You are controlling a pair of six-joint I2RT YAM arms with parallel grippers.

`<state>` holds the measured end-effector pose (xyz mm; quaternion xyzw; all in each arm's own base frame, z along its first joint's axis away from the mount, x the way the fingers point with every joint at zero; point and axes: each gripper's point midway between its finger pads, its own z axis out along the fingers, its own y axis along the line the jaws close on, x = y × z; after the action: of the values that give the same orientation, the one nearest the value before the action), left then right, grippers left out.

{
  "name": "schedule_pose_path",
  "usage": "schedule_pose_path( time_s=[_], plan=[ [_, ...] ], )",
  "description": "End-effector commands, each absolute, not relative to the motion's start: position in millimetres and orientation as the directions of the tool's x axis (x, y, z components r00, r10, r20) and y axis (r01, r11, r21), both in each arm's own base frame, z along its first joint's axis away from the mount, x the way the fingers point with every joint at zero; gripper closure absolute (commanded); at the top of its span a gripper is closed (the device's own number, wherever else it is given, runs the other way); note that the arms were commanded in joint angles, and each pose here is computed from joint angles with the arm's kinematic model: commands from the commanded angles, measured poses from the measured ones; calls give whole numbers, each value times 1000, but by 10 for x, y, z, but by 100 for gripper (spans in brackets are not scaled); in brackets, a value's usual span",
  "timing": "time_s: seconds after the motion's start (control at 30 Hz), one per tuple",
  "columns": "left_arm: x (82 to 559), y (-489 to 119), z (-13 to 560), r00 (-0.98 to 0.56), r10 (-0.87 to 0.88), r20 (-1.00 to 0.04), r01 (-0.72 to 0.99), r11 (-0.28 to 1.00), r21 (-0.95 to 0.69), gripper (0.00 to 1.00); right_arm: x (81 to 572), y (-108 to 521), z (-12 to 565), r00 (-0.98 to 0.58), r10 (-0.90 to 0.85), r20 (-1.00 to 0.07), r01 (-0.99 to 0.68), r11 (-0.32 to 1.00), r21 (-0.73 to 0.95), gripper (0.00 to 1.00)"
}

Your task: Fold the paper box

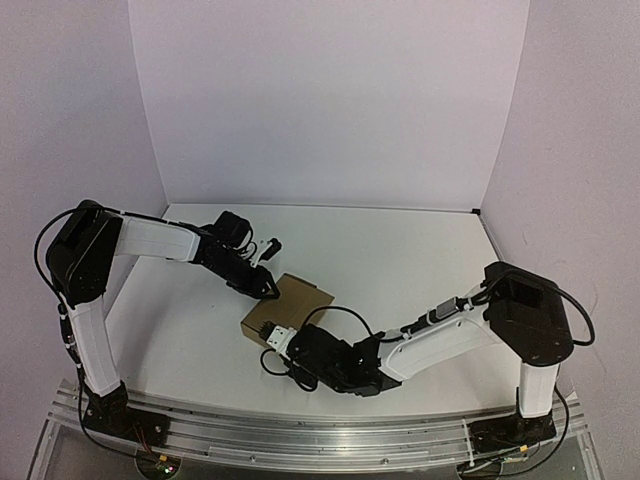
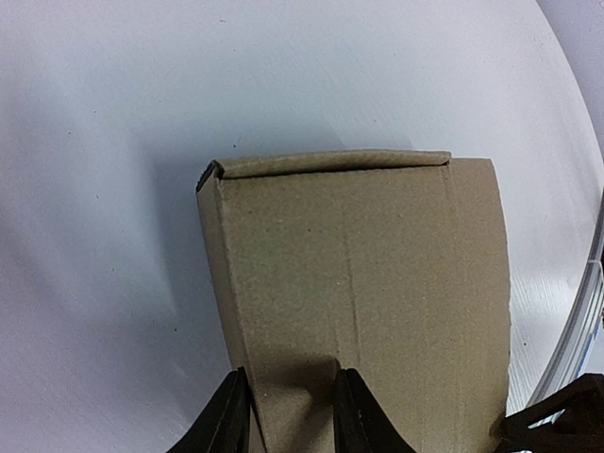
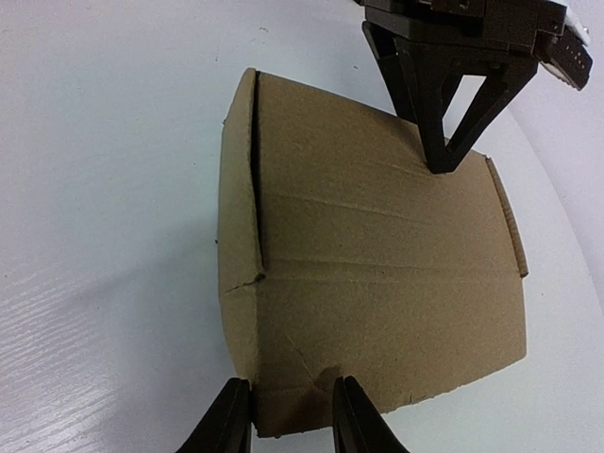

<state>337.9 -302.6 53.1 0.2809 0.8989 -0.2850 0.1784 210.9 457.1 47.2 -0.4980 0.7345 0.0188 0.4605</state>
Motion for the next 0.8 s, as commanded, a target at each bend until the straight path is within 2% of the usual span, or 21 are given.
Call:
schedule_pose_path(
  time_s=[0.0, 0.4, 0.77],
  plan=[
    [3123, -2854, 216, -820, 448, -357, 568, 717, -405, 70, 2249, 4584, 729, -44, -701, -712, -685, 539, -489, 68],
    [3120, -2851, 210, -821, 448, -353, 566, 718, -404, 70, 2252, 4568, 790, -37, -716, -697, -658, 543, -522, 61],
    [3119, -2853, 214, -820, 448, -355, 567, 717, -406, 70, 2092, 4726, 676, -71, -675, -735, -749, 523, -408, 64]
  ],
)
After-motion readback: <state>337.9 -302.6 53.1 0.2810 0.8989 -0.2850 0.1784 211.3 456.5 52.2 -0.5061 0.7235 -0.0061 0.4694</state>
